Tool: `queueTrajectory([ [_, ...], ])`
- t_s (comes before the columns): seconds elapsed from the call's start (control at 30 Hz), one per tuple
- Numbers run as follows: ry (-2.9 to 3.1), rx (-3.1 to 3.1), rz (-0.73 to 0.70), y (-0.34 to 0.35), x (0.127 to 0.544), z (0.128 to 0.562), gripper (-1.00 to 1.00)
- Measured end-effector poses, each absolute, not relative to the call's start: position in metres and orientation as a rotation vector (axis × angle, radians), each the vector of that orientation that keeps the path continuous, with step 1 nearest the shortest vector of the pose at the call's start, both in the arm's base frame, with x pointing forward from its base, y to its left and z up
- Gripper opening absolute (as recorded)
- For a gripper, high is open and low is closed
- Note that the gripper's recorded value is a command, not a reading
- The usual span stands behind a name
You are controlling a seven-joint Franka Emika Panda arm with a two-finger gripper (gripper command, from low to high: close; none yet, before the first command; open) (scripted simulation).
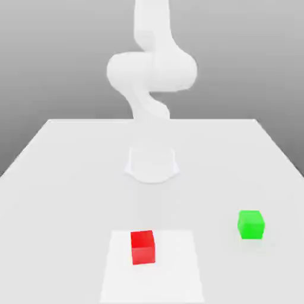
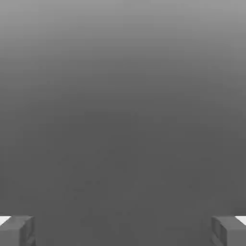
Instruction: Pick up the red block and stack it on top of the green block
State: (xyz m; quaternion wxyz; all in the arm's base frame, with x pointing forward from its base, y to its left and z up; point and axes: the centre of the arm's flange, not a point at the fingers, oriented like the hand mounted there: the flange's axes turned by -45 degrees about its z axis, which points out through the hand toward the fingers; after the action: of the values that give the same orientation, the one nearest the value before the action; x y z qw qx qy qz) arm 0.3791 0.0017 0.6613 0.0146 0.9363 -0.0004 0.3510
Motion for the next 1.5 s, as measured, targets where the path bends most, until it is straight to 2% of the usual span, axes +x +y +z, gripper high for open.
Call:
queueTrajectory([
  [0.13,0.040,2.946,0.848,-0.001,0.424,0.562,0.00],
  [0.3,0.091,2.995,0.560,-0.012,0.445,0.438,0.00],
  [0.43,0.134,3.042,0.340,-0.019,0.436,0.343,0.00],
  [0.6,0.191,3.113,0.078,-0.021,0.399,0.238,0.00],
  [0.67,0.202,3.131,0.022,-0.021,0.388,0.209,0.00],
  [0.83,0.204,3.136,0.003,-0.021,0.385,0.158,0.00],
  [0.87,0.205,3.135,0.002,-0.021,0.384,0.149,-1.00],
  [1.1,0.205,3.135,0.001,-0.020,0.383,0.147,-1.00],
  [1.3,0.205,3.136,0.001,-0.021,0.384,0.199,-1.00],
  [1.4,0.255,3.133,0.002,0.017,0.383,0.214,-1.00],
  [1.5,0.385,3.121,0.003,0.085,0.374,0.223,-1.00],
])
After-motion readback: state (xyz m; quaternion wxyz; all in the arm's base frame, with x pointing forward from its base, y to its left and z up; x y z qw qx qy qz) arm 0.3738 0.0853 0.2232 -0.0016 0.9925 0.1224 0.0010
